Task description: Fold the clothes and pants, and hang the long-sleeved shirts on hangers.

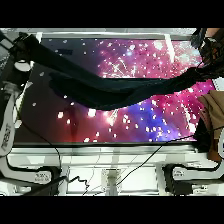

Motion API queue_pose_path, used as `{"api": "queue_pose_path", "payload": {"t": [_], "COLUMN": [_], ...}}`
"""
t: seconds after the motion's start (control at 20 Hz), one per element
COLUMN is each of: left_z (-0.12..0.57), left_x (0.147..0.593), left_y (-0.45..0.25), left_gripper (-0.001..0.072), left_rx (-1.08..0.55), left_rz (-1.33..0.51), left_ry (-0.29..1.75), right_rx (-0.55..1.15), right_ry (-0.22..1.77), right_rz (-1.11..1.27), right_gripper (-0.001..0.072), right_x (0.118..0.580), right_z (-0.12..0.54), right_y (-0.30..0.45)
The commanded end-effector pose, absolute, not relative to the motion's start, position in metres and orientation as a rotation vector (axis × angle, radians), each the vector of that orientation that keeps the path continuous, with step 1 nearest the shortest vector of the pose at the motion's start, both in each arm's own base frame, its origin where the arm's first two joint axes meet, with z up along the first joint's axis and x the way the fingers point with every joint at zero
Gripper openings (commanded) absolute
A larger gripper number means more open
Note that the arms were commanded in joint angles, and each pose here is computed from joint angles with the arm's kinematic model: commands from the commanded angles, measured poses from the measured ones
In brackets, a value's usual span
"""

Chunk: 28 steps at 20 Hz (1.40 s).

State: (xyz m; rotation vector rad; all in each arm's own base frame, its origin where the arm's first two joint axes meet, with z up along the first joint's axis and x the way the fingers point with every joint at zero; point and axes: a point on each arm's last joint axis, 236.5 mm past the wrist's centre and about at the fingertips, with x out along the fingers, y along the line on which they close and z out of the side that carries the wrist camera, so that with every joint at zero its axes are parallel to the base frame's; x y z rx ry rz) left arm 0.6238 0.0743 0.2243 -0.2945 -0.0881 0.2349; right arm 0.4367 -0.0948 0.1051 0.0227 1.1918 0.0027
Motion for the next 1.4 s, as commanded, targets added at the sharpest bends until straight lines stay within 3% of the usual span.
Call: {"api": "queue_pose_path", "payload": {"t": [0.0,0.15,0.4,0.45,0.5,0.55,0.6,0.65,0.7,0.9,0.95,1.05,1.35], "left_z": [0.237,0.227,0.163,0.145,0.128,0.114,0.105,0.100,0.098,0.126,0.139,0.162,0.143], "left_x": [0.653,0.663,0.674,0.674,0.672,0.669,0.665,0.662,0.658,0.643,0.640,0.630,0.581], "left_y": [0.055,0.050,0.018,0.011,0.007,0.004,0.004,0.004,0.004,0.016,0.024,0.036,0.028], "left_gripper": [0.0027,0.0027,0.0027,0.0028,0.0041,0.0141,0.0324,0.0546,0.0719,0.0704,0.0704,0.0703,0.0694], "left_rx": [-0.295,-0.296,-0.307,-0.311,-0.306,-0.308,-0.315,-0.321,-0.327,-0.338,-0.336,-0.332,-0.354], "left_rz": [0.215,0.200,0.049,0.010,-0.026,-0.054,-0.076,-0.093,-0.110,-0.132,-0.123,-0.121,-0.275], "left_ry": [-0.156,-0.136,0.105,0.173,0.240,0.293,0.335,0.365,0.390,0.392,0.370,0.348,0.569], "right_rx": [-0.006,0.042,0.164,0.165,0.167,0.165,0.161,0.157,0.145,0.086,0.111,0.178,0.446], "right_ry": [1.147,1.023,0.909,0.904,0.910,0.902,0.880,0.855,0.838,0.918,0.964,1.075,1.364], "right_rz": [-0.037,-0.027,-0.067,-0.072,-0.073,-0.076,-0.082,-0.088,-0.097,-0.183,-0.208,-0.260,-0.095], "right_gripper": [0.0038,0.0039,0.0039,0.0047,0.0112,0.0224,0.0404,0.0536,0.0560,0.0552,0.0550,0.0444,0.0445], "right_x": [0.448,0.476,0.505,0.507,0.508,0.510,0.514,0.518,0.521,0.497,0.483,0.446,0.348], "right_z": [0.103,0.105,0.086,0.081,0.075,0.075,0.078,0.083,0.087,0.079,0.072,0.058,0.001], "right_y": [-0.106,-0.100,-0.098,-0.100,-0.100,-0.101,-0.103,-0.105,-0.109,-0.151,-0.165,-0.195,-0.188]}}
